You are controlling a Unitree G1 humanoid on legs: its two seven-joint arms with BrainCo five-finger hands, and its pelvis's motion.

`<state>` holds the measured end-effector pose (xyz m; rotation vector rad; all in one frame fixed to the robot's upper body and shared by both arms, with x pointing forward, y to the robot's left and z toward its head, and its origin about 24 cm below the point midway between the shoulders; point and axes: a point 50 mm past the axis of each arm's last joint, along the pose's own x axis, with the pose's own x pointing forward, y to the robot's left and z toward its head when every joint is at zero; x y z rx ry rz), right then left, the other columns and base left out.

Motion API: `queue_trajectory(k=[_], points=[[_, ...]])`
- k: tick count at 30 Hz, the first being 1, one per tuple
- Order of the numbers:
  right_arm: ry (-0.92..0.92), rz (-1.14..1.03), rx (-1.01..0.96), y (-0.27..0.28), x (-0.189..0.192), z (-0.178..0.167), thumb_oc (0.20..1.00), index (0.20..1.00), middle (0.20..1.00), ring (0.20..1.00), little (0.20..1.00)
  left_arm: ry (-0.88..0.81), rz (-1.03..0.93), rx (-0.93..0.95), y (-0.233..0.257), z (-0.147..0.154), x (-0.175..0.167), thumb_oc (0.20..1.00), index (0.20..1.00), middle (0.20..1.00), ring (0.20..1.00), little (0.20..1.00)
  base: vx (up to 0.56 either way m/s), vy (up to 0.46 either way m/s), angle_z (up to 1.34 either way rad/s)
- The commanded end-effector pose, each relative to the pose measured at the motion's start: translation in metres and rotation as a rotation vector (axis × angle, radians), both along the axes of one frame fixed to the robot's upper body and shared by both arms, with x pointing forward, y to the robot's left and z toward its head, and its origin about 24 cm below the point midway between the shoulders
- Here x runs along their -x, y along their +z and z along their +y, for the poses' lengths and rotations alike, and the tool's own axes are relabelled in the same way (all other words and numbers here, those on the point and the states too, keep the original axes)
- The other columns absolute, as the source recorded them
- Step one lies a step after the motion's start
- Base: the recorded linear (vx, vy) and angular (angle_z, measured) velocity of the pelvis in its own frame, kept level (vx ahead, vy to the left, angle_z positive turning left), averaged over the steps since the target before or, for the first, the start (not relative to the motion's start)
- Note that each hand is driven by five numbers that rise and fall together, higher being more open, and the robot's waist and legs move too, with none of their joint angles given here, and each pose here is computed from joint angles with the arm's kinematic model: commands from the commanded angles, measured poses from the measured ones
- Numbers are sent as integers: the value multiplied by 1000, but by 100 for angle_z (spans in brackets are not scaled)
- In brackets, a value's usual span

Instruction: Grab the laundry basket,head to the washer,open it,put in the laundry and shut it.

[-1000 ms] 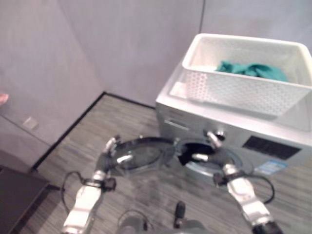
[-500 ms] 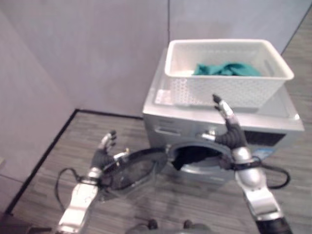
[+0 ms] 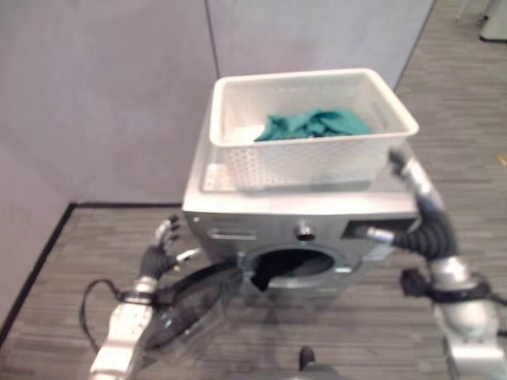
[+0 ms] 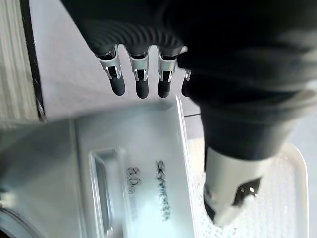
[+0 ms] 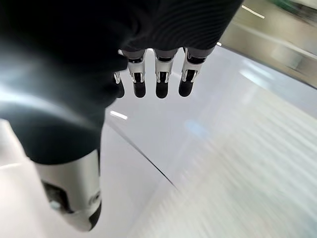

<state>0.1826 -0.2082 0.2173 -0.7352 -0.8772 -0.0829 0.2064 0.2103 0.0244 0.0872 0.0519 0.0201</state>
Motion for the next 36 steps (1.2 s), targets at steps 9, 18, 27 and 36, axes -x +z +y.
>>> queue_trajectory(k=[9,18,27,36], points=[[-86,-401,78,66,-18,17,1000,1000,1000,1000,1000,-151,-53,-101,16,-11,-27,1000,1000,1000,1000,1000,-9,-2,29],[-430,0,314,70,-86,-54,1000,1000,1000,1000,1000,-243,24,-133,11,-4,-21,1000,1000,1000,1000,1000,4,-5,8],[-750,190,444,90,-96,-120,1000,1000,1000,1000,1000,-306,113,-114,0,0,-12,1000,1000,1000,1000,1000,19,1,6],[-671,296,299,91,-115,-132,1000,1000,1000,1000,1000,-330,135,-77,-5,-7,-14,1000,1000,1000,1000,1000,22,-11,12]])
